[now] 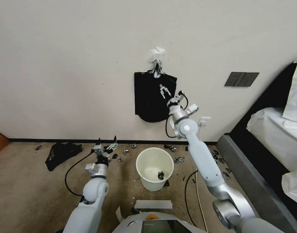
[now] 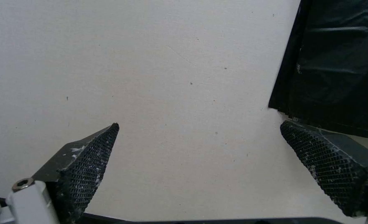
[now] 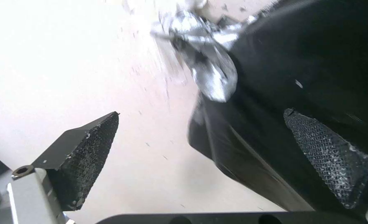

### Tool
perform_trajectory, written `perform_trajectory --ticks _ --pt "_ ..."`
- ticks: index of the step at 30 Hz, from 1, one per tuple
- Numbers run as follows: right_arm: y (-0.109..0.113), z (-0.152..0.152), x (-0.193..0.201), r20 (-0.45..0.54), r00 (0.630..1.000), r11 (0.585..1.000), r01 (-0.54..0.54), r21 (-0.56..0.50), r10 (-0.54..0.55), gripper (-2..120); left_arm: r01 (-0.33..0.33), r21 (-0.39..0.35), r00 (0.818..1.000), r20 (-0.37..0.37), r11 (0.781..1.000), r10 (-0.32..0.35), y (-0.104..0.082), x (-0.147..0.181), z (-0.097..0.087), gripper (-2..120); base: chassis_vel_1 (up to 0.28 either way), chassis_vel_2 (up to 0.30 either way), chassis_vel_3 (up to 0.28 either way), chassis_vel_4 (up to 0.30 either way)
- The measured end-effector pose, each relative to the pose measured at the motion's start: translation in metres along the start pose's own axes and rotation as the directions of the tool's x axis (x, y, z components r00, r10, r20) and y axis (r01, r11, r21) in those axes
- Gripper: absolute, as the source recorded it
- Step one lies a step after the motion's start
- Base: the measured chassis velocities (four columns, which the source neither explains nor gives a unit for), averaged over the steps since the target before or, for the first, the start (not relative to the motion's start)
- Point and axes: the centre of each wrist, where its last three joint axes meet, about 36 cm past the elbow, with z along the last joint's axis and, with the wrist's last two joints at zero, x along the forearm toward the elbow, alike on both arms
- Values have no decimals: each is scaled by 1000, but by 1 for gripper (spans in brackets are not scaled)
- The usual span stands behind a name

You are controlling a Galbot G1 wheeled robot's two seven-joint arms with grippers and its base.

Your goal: Place a trash bag onto the trash bin.

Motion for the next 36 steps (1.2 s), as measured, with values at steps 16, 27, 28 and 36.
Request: perform_trajectory --ticks 16,27,28,36 --pt "4 -2 -43 -14 1000 1000 -2 -25 2 100 8 -1 1000 -1 1000 -8 3 -1 6 100 0 0 0 0" --pt "1 0 -55 -13 1000 1000 -3 -14 3 100 9 2 1000 -4 1000 -9 2 -2 8 100 0 0 0 0" --pt "1 -1 -58 -9 1000 1000 -3 -14 3 100 9 1 1000 -5 1000 -9 2 -2 9 100 0 0 0 0" --pt "7 -7 -73 15 1000 1000 13 -18 -13 100 10 -2 1000 -8 1000 -10 3 -3 11 100 0 0 0 0"
